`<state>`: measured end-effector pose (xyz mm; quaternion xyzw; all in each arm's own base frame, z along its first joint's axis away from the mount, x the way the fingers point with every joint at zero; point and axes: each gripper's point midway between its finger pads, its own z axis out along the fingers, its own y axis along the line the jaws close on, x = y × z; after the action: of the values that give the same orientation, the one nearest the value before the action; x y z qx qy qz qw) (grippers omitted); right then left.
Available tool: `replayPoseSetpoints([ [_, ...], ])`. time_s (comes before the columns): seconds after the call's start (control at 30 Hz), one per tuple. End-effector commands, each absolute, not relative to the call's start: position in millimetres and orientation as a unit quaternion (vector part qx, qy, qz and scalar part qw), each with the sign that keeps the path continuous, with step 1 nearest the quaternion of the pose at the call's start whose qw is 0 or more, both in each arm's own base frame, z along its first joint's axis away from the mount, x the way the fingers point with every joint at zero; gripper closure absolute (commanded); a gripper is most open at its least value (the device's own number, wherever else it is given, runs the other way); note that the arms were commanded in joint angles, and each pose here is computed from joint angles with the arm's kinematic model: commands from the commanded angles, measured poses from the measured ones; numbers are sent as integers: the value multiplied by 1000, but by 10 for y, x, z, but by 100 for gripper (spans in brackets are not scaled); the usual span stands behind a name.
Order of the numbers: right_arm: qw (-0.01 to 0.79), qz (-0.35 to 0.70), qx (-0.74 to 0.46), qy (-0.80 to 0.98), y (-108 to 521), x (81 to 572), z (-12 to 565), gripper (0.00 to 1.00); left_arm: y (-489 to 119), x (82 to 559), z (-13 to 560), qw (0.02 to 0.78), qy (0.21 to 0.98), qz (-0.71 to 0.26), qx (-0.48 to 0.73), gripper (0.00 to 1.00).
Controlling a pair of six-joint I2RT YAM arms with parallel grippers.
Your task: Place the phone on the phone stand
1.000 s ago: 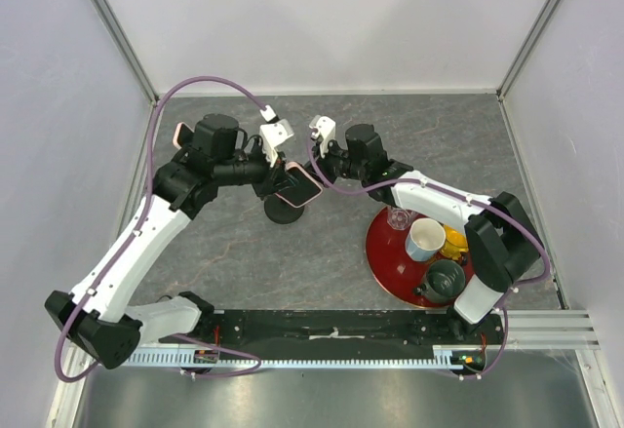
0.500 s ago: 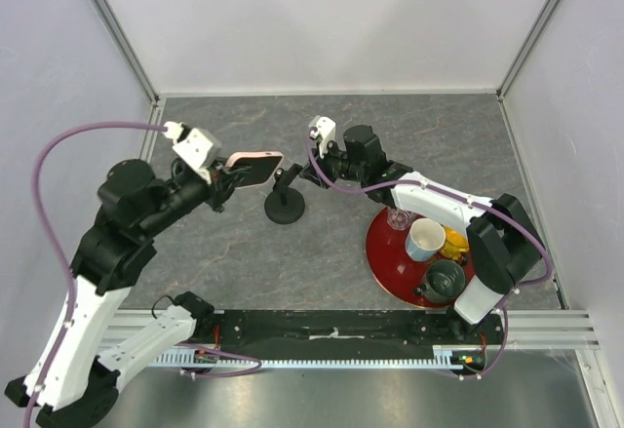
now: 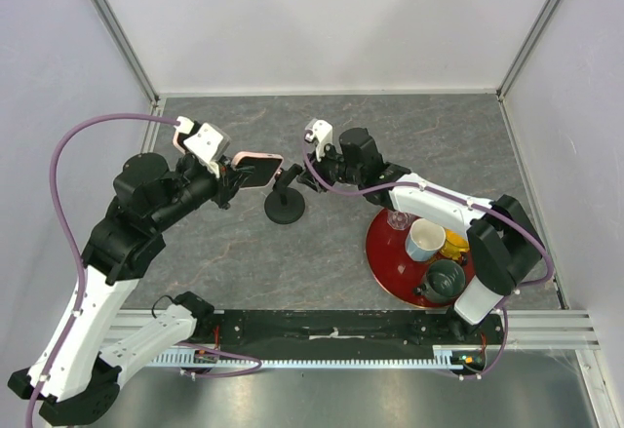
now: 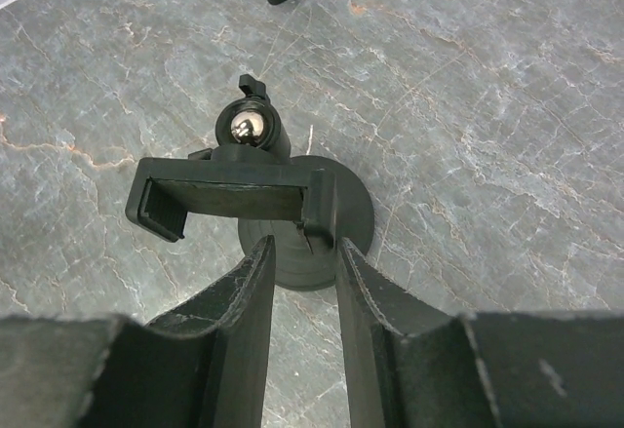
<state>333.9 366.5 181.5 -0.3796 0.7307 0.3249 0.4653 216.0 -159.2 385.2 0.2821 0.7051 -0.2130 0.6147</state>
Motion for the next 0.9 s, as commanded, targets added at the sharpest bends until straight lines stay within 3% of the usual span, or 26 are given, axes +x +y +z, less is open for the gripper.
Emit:
replayPoseSetpoints([
  [0.0,504,314,-388,705,3728,3433,2183,62,-1632,2110,4101,645,673,-235,275,98],
  [0.87,498,297,-397,711,3780,3502,2083,71,-1722,2117,4005,626,679,-247,293,98],
])
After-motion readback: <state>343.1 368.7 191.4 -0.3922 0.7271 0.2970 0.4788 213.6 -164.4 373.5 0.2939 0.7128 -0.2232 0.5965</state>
